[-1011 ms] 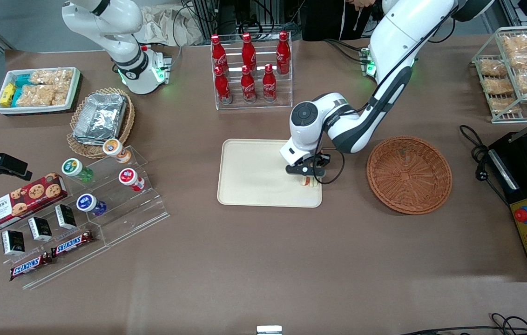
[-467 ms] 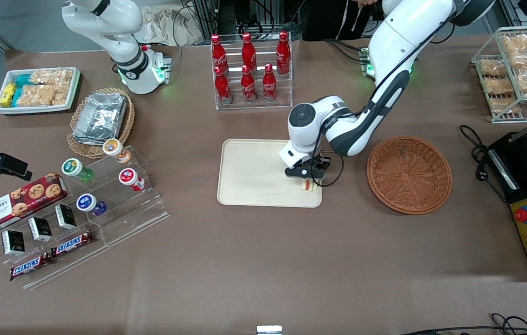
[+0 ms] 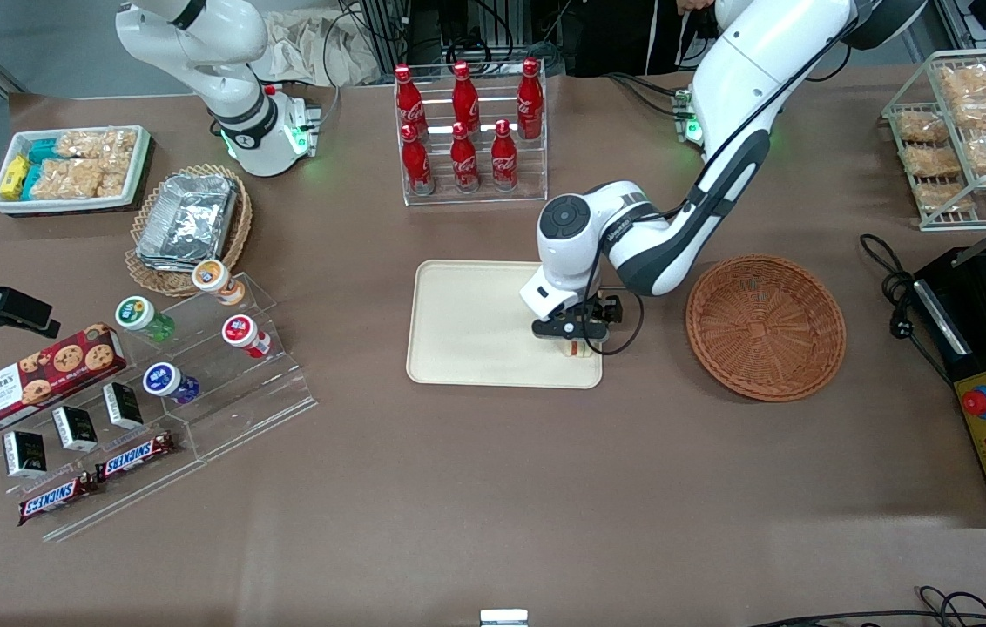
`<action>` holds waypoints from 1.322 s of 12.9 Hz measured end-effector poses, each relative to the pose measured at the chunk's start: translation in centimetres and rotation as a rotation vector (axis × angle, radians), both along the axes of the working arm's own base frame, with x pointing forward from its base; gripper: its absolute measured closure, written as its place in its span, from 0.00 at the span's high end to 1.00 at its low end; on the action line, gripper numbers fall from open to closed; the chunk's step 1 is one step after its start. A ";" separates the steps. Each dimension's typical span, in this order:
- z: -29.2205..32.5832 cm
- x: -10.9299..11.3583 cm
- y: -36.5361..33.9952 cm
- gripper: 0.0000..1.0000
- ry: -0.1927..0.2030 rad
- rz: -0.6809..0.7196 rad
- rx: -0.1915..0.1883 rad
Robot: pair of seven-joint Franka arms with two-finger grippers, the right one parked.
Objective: Place sandwich from basket to tray
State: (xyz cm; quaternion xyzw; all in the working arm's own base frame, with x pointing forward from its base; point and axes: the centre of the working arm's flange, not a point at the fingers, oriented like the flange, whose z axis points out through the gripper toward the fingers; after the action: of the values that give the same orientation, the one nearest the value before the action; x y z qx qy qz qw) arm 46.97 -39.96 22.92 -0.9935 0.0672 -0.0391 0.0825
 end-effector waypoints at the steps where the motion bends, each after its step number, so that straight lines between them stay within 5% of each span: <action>1: 1.2 0.5 -0.3 1.00 0.004 0.022 0.003; 5: 11.1 3.0 -1.4 1.00 0.027 0.169 -0.018; 11: 33.0 5.6 6.9 1.00 -0.053 0.364 -0.075; 17: 43.3 6.7 26.6 1.00 0.022 0.214 -0.094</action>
State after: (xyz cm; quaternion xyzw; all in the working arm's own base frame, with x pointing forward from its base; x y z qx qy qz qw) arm 53.66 -13.36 66.18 -0.9982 -0.0404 -0.0221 0.0390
